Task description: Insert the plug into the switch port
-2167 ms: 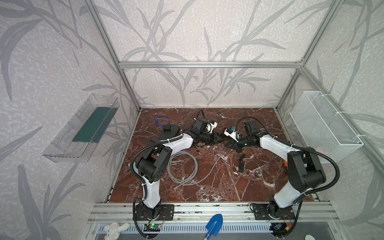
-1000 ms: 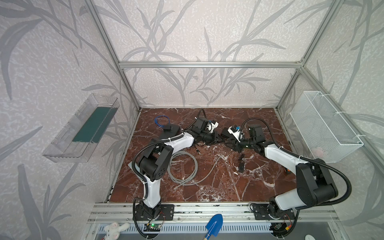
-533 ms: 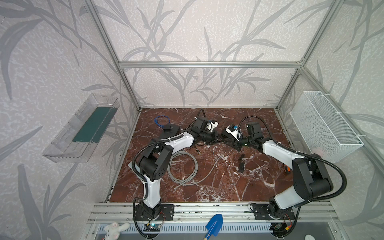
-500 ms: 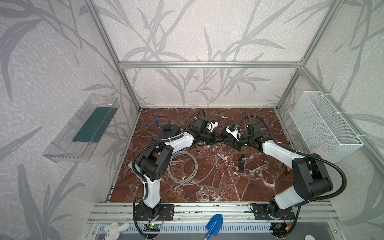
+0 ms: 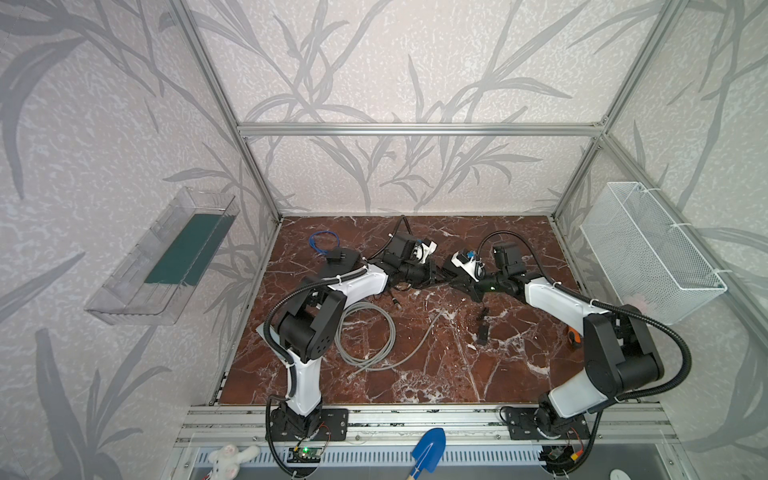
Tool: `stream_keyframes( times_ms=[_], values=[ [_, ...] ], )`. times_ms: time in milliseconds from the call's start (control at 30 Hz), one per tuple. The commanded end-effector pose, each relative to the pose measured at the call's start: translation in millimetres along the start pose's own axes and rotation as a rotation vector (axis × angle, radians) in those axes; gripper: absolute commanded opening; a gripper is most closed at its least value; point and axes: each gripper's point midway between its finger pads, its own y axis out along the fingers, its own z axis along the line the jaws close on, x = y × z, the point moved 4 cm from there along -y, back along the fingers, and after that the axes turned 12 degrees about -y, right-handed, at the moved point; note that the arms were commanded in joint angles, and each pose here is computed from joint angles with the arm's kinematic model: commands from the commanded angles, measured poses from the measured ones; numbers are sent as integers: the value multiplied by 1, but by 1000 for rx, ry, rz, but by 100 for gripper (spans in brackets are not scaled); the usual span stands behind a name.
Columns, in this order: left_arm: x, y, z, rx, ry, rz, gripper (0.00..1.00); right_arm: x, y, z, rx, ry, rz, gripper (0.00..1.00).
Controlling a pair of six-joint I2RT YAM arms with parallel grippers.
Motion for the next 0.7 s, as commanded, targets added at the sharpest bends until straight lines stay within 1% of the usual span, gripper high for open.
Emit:
stream_keyframes(
  times_ms=[0, 67, 133, 167, 233, 333, 433, 500, 667],
  values=[
    [2, -1, -11, -30, 17, 3, 12, 9, -2, -3, -1, -24, -26, 5],
    [2, -1, -11, -25, 22, 4, 15, 8, -2, -3, -4, -28, -17, 3],
    [1, -3, -10, -7, 27, 2, 24, 7, -3, -2, -2, -33, -6, 2],
    [2, -4, -8, 2, 29, 1, 26, 6, -4, -1, 3, -33, -1, 1],
    [3, -7, -5, 15, 27, -4, 30, 4, -3, 1, 15, -36, 13, 1],
    [4, -8, -7, 9, 29, -6, 32, -1, -4, 5, 36, -38, 39, 1],
    [5, -7, -8, 5, 28, 1, 32, -3, -4, 6, 40, -40, 56, 1],
    [4, -7, -8, 2, 29, 8, 28, -2, -4, 5, 36, -41, 53, 1],
    [0, -5, -4, 14, 30, 30, 21, -2, -3, 4, 32, -29, 50, 1]
  ],
)
